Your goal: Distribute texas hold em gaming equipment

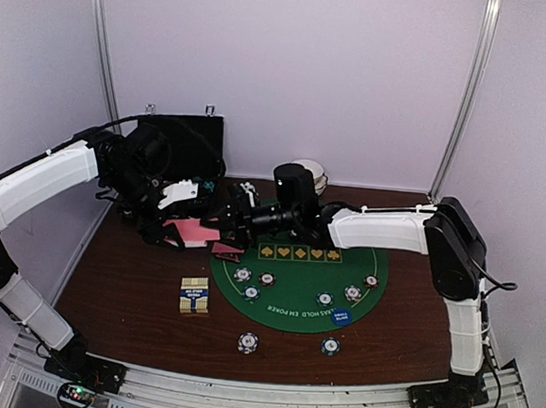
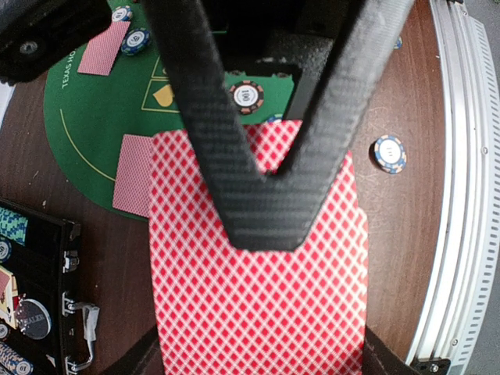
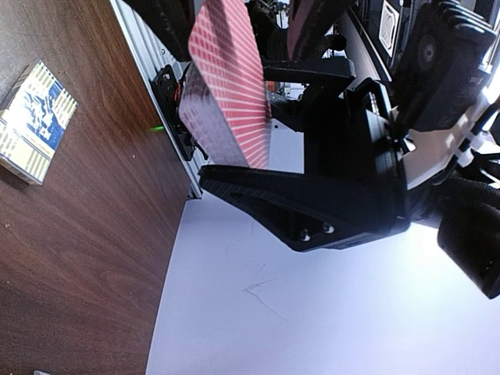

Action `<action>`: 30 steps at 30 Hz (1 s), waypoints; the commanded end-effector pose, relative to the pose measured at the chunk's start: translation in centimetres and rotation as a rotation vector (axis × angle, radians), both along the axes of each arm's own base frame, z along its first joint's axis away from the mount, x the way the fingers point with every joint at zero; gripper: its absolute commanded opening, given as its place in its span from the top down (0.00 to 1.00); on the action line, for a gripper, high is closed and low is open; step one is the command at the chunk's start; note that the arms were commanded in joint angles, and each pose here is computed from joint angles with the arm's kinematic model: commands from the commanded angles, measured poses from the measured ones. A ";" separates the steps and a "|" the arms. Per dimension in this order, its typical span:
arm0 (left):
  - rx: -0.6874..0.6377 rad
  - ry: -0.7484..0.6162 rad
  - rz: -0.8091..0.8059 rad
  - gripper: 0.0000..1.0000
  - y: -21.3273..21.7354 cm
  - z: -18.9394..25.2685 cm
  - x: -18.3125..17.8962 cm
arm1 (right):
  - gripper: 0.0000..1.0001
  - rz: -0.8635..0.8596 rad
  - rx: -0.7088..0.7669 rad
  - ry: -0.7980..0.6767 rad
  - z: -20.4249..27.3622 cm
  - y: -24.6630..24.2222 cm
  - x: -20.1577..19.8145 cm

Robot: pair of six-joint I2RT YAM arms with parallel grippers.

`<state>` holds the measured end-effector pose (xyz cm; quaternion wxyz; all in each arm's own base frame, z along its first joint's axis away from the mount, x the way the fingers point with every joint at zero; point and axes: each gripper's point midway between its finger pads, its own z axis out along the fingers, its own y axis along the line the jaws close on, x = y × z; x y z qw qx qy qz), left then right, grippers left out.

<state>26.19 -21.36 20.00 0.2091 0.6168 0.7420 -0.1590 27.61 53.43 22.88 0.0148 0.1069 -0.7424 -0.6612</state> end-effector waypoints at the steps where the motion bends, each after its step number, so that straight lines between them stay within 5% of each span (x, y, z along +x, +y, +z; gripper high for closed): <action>1: -0.034 -0.044 -0.018 1.00 -0.3 1.0 -0.1 | 0.63 0.009 0.013 -0.039 2.3 -1.2 -0.4; 20: -0.005 -0.043 -0.018 1.00 0.0 0.3 0.1 | 0.99 -0.013 0.024 -0.016 3.3 -3.3 -0.7; 30: 0.005 -0.045 -0.019 1.00 0.1 0.1 0.2 | 1.00 -0.043 0.021 0.014 2.4 -4.8 0.0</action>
